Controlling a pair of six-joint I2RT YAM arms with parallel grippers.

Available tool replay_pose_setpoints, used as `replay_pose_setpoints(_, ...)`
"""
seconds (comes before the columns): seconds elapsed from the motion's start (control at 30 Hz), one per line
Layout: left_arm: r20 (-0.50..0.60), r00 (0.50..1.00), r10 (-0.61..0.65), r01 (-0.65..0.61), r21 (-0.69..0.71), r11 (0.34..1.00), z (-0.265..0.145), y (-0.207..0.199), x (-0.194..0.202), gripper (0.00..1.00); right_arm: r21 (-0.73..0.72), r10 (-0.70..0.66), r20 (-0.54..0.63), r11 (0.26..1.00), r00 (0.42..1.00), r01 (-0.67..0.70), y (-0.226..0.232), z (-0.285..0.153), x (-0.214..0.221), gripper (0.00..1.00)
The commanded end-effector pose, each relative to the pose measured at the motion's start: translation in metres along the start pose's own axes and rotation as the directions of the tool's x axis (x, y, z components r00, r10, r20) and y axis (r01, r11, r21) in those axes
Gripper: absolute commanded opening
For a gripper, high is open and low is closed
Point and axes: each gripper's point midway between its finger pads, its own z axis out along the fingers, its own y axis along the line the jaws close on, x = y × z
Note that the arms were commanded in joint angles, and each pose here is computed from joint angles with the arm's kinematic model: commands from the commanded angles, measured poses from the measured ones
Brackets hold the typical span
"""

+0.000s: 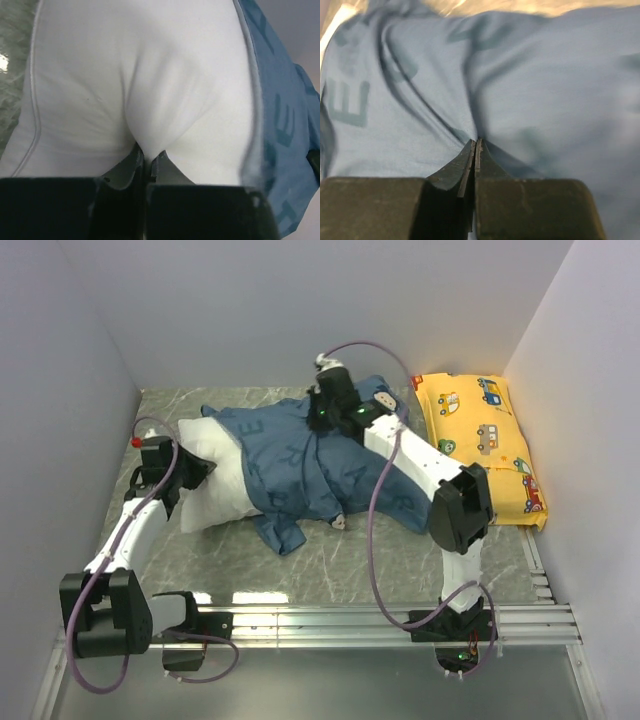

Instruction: Remove the pillowcase from the pillow

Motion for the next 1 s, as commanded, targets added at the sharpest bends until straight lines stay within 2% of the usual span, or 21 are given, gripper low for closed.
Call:
replay_pose_setpoints(0.0,0.014,0.999,-0.05,0.052,-0.165,0.985,-0.005,0.057,0.004,0.0,0.143,0.105,0.07,0.983,0.992,-0.114,-0.079,-0.036,-0.04,0.0)
replay_pose_setpoints(0.1,0.072,0.994,-0.088,0.1,-0.185,0.978,-0.02,0.075,-0.011,0.0,0.206,0.22,0.125,0.948,0.967,-0.242,-0.137,-0.051,-0.055,0.0)
replay_pose_setpoints(0.2,0.109,0.986,-0.123,0.142,-0.195,0.97,-0.031,0.09,-0.019,0.0,0.183,0.277,0.134,0.937,0.951,-0.299,-0.153,-0.057,-0.057,0.0)
replay_pose_setpoints(0.4,0.099,0.985,-0.141,0.152,-0.117,0.981,-0.034,0.076,-0.021,0.0,0.098,0.245,0.082,0.963,0.966,-0.253,-0.125,-0.055,-0.043,0.01)
replay_pose_setpoints(0.47,0.094,0.987,-0.128,0.136,-0.084,0.987,-0.036,0.067,-0.024,0.0,0.079,0.218,0.059,0.972,0.974,-0.223,-0.111,-0.056,-0.036,0.07)
replay_pose_setpoints(0.57,0.094,0.991,-0.09,0.095,-0.057,0.994,-0.04,0.056,-0.031,0.0,0.079,0.158,0.086,0.983,0.984,-0.165,-0.098,-0.072,-0.039,0.32)
replay_pose_setpoints(0.6,0.1,0.992,-0.08,0.086,-0.052,0.995,-0.043,0.051,-0.034,0.0,0.069,0.124,0.085,0.989,0.989,-0.13,-0.085,-0.078,-0.037,0.46)
replay_pose_setpoints(0.7,0.108,0.992,-0.059,0.062,-0.03,0.998,-0.049,0.043,-0.038,0.0,0.09,0.068,0.135,0.993,0.989,-0.08,-0.064,-0.106,-0.037,0.63)
replay_pose_setpoints(0.77,0.111,0.992,-0.051,0.054,-0.024,0.998,-0.051,0.041,-0.039,0.0,0.115,0.042,0.172,0.991,0.984,-0.062,-0.057,-0.126,-0.03,0.68)
replay_pose_setpoints(0.83,0.109,0.993,-0.046,0.049,-0.017,0.999,-0.052,0.038,-0.038,0.0,0.074,0.03,0.172,0.996,0.985,-0.043,-0.034,-0.136,-0.011,0.69)
replay_pose_setpoints(0.93,0.109,0.993,-0.04,0.042,-0.012,0.999,-0.054,0.036,-0.037,0.0,0.016,0.037,0.16,0.999,0.986,-0.04,-0.016,-0.145,0.037,0.71)
replay_pose_setpoints(0.97,0.11,0.993,-0.034,0.035,-0.01,0.999,-0.055,0.035,-0.037,0.0,0.029,0.029,0.13,0.999,0.991,-0.033,-0.021,-0.144,0.066,0.72)
